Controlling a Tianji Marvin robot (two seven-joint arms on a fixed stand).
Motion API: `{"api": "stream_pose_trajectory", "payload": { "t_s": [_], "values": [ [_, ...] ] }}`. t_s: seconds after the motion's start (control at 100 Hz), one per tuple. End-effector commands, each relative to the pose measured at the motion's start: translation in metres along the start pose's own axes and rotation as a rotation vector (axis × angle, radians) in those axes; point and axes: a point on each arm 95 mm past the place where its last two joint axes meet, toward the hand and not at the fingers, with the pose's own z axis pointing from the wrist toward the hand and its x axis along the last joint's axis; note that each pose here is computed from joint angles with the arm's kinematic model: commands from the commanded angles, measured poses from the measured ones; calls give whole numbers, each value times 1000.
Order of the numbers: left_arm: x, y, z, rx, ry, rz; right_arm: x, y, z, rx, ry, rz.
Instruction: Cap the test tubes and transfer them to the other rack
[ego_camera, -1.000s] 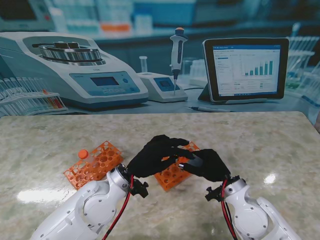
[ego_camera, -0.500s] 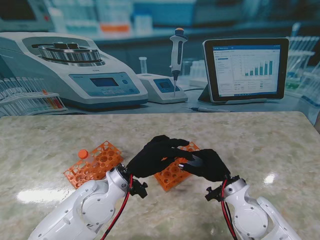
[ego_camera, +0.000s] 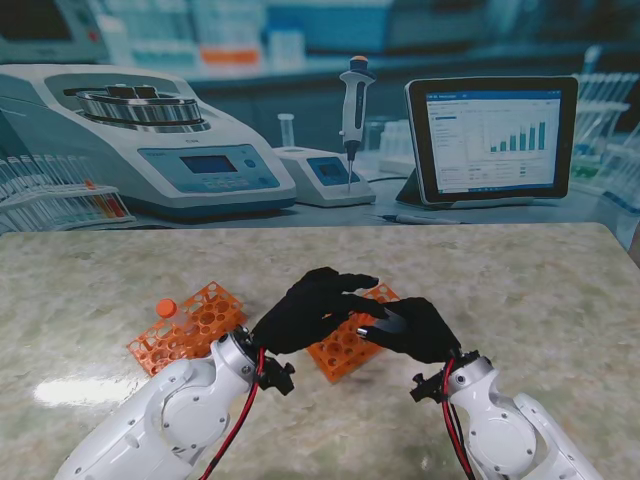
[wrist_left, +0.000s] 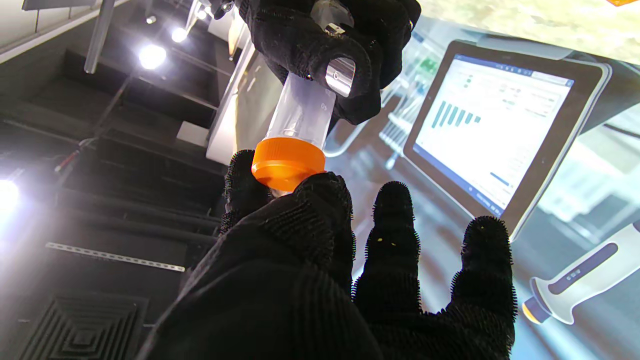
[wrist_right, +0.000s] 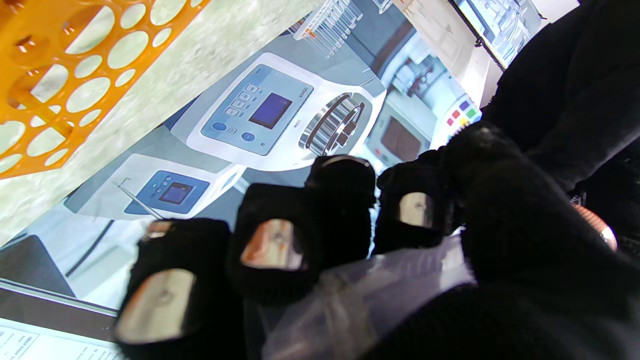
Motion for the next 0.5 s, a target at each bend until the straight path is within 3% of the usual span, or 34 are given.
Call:
{"api": "stream_pose_trajectory", "payload": {
  "t_s": [0.0, 0.49],
  "values": [
    [2, -1, 1, -1, 9, 2, 3, -2, -1, 2, 3, 9],
    [6, -3, 6, 3, 34, -4, 3, -3, 0, 5, 2, 11]
  ]
}}
